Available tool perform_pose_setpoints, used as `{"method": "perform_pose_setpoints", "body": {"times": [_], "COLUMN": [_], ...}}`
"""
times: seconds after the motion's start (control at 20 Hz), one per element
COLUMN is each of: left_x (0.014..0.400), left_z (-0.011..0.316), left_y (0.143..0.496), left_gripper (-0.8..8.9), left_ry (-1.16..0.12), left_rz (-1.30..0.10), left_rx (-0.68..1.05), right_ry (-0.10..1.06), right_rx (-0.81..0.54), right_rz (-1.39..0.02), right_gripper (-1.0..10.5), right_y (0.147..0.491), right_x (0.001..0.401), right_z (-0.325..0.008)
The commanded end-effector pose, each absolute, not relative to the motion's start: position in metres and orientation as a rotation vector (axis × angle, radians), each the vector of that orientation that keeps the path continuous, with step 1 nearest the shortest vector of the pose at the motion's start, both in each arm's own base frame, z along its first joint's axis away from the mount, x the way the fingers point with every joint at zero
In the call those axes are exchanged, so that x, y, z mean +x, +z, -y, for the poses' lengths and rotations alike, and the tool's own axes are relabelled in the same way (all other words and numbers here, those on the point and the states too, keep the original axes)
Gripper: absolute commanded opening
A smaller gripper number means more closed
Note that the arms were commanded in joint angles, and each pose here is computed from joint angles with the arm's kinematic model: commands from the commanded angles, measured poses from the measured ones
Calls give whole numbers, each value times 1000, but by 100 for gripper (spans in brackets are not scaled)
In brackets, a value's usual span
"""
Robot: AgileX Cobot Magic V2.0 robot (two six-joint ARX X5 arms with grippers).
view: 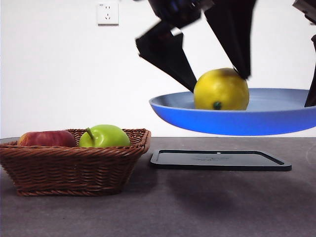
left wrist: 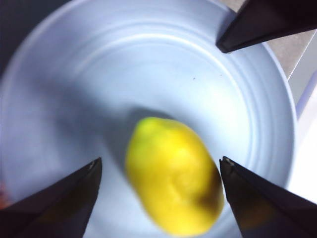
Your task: Take the lemon from the basket,put the lemon in the plate,hand out the plate
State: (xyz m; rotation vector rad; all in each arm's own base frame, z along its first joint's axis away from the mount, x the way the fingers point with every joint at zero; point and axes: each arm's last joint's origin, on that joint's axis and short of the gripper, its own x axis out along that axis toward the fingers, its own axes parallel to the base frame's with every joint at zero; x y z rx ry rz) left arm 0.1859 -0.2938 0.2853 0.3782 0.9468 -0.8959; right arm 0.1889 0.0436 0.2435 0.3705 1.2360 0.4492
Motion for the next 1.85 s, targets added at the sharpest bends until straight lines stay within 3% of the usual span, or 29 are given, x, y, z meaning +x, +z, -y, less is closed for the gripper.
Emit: {"method": "perform_pose_setpoints", "body": {"times": [0.05,0.25,0.5,0.8,1.0,1.25,1.5,1.85], "left_x": [185,178,155,130,127,128,127,129], "left_z": [283,241,185,149,144,144,144,146], "left_y": [309,348,396,418,418,418,418,421], "left_gripper": [415,415,414,414,414,414,414,414], "left_ry": [-892,-853,-822,-755,-704,-704,-704,-718], "left_rz": [-903,-844,-709,-609,-615,-616,-617,-568], "left_rx": [358,304,214,211,233,233,233,239], "right_ry": [437,394,359,317,287,260,266,308], "right_rx": [398,426,450,495,537,557,541,489], "right_rz": [-1255,-1286,-1224,-1234,-1248,-1271,-1264,-1224], "right_gripper": [3,3,3,3,3,4,258,271], "right_y": [241,236,234,212,184,162,162,196], "right_x": [197,220,277,352,381,389,390,375], "right_z": [-44,-37,-28,-27,-28,-24,-24,-17]}}
